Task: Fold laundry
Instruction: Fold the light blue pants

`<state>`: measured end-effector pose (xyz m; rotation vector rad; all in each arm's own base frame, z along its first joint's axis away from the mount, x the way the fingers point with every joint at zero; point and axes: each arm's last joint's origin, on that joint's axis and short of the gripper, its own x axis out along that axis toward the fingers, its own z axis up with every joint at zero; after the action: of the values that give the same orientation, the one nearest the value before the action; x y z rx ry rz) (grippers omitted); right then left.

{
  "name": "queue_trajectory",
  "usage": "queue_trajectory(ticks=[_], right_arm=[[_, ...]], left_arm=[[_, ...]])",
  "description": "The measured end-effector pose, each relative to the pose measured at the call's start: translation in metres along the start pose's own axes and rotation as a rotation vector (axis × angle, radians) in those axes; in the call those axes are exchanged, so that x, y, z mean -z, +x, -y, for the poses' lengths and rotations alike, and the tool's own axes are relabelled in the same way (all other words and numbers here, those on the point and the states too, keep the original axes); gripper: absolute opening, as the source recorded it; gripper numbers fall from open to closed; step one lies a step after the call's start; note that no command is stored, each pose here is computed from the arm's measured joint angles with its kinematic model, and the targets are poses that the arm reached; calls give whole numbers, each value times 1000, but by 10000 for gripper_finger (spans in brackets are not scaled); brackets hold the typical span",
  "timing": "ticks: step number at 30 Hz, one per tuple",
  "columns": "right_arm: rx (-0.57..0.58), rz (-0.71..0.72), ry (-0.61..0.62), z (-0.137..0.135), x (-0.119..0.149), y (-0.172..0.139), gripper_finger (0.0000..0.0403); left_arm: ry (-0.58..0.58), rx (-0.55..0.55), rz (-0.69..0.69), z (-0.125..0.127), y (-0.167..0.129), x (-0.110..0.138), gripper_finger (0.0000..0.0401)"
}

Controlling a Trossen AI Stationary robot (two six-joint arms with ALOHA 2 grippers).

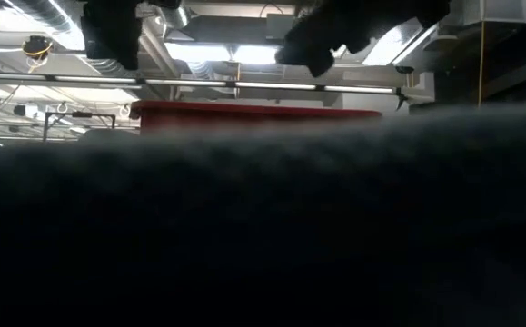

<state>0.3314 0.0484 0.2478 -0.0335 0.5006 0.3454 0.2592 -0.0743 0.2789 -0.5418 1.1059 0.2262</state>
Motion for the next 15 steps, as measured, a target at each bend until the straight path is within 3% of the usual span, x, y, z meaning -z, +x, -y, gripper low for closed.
queue_trajectory(ticks=[8,15], right_arm=[[-37,149,-79,-33,7,60,177],[60,82,-160,-47,6,112,177]], left_arm=[[-214,-270,-93,-37,-15,8,101],[-280,-264,-137,-48,-6,7,101]])
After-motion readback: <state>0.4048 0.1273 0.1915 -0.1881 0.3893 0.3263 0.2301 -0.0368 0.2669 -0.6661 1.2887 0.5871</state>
